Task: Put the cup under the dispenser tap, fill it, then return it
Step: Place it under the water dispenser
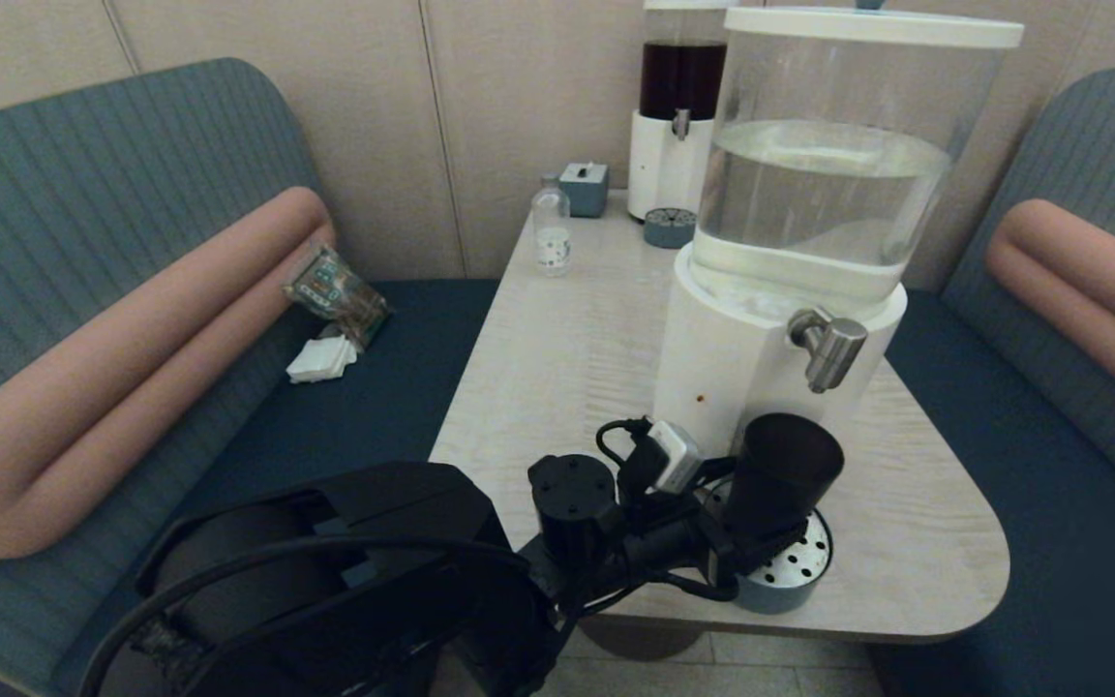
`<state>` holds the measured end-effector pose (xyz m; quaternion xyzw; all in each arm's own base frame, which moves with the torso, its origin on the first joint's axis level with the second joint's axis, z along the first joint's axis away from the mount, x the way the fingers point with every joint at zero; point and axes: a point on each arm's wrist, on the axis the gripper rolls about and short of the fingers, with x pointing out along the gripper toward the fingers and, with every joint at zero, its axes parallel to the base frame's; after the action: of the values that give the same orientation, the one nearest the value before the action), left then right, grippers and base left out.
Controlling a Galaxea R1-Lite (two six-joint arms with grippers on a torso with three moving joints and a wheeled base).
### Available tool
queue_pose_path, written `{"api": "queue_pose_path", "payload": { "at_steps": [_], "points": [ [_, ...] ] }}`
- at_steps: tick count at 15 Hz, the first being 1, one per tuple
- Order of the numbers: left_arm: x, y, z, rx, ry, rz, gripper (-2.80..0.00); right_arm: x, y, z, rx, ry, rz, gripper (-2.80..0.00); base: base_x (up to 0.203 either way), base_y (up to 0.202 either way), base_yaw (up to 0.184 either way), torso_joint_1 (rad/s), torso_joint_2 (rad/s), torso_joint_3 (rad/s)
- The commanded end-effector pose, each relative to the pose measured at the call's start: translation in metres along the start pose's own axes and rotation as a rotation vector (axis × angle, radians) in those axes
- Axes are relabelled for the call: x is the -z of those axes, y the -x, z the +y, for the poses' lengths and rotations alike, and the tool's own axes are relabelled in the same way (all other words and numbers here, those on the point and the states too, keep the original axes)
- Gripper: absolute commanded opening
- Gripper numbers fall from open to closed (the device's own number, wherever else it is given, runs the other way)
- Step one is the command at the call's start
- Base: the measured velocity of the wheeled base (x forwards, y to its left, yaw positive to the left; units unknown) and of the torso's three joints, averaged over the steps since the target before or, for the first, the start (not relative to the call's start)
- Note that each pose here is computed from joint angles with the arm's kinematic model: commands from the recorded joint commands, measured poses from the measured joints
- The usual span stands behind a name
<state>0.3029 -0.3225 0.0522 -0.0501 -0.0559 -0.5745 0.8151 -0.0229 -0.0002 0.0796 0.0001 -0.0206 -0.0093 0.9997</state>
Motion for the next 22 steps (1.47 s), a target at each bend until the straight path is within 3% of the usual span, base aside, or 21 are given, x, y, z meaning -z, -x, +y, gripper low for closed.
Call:
{"api": "queue_pose_path", "payload": {
  "at_steps": [1, 5, 15, 20, 21, 22],
  "points": [
    [-0.004, 0.0, 0.0, 0.001, -0.008, -0.017, 0.0, 0.004, -0.001, 0.0, 0.0, 0.0, 0.015, -2.8, 0.0, 0.0, 0.0, 0.0, 0.0, 0.0],
    [-0.014, 0.003, -0.003, 0.002, -0.01, -0.025, 0.0, 0.004, -0.001, 0.0, 0.0, 0.0, 0.015, -2.8, 0.0, 0.0, 0.0, 0.0, 0.0, 0.0],
    [-0.021, 0.031, -0.015, -0.01, 0.013, 0.052, 0.0, 0.004, -0.001, 0.0, 0.0, 0.0, 0.014, -2.8, 0.0, 0.0, 0.0, 0.0, 0.0, 0.0],
    [-0.043, 0.071, -0.035, -0.03, 0.038, 0.111, 0.0, 0.004, -0.001, 0.0, 0.0, 0.0, 0.015, -2.8, 0.0, 0.0, 0.0, 0.0, 0.0, 0.0],
    [-0.046, 0.08, -0.039, -0.041, 0.043, 0.124, -2.8, 0.004, -0.001, 0.0, 0.0, 0.0, 0.015, -2.8, 0.0, 0.0, 0.0, 0.0, 0.0, 0.0],
    [-0.049, 0.085, -0.042, -0.058, 0.044, 0.127, -2.8, 0.004, -0.001, 0.0, 0.0, 0.0, 0.015, -2.8, 0.0, 0.0, 0.0, 0.0, 0.0, 0.0]
  ]
}}
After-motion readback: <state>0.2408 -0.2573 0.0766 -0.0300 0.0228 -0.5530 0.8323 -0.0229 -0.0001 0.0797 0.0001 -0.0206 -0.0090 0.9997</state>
